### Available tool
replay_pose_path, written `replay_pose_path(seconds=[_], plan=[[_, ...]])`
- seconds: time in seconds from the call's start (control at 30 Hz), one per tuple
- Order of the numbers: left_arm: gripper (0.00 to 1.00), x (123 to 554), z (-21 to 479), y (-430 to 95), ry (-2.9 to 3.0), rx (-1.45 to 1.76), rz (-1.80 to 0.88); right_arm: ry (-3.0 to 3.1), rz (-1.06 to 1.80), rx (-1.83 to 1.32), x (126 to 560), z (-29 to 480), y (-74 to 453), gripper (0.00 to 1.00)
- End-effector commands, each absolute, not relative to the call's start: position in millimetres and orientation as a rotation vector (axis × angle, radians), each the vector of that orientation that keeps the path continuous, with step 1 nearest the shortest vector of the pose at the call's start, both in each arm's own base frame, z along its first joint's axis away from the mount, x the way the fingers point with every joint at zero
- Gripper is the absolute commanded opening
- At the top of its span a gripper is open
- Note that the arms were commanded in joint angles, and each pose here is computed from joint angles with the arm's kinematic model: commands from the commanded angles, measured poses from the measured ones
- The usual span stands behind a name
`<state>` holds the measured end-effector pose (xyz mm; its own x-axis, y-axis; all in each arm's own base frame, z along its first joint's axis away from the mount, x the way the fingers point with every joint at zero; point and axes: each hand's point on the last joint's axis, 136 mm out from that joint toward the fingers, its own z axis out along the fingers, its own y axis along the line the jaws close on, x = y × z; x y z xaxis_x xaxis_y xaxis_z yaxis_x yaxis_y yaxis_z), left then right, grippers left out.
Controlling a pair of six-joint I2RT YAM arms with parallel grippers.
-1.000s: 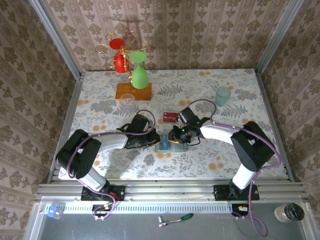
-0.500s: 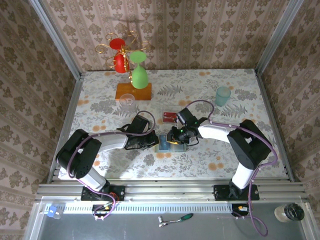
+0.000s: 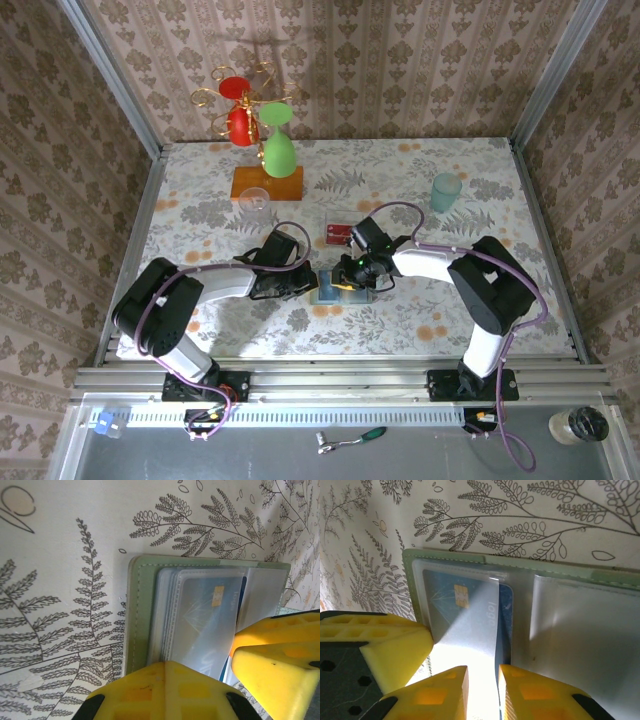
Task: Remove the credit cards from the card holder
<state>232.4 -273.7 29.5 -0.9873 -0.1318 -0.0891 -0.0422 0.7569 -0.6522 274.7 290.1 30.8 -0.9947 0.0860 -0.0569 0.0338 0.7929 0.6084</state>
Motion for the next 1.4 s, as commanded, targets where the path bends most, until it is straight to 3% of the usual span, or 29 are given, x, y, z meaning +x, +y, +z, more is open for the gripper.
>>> replay_pose_path(seconds=[0.0, 0.53, 0.8, 1.37], plan=[[0.00, 229.3, 17.5, -263.9, 2.861, -0.143, -0.973, 2.885, 1.023, 0.082, 279.1, 35.3, 300.4, 0.23], [0.00, 229.4, 15.9, -264.7, 2.867, -0.144, -0.973, 2.881, 1.060, 0.062, 278.4, 34.8, 307.2, 0.16], [0.00, 229.2, 15.6, -264.5, 2.869, -0.142, -0.971, 2.923, 0.979, 0.072, 275.1, 26.2, 298.1, 0.29], [0.00, 230.8, 17.4, -265.8, 2.866, -0.141, -0.973, 2.935, 0.863, 0.044, 273.4, 31.3, 284.3, 0.30]])
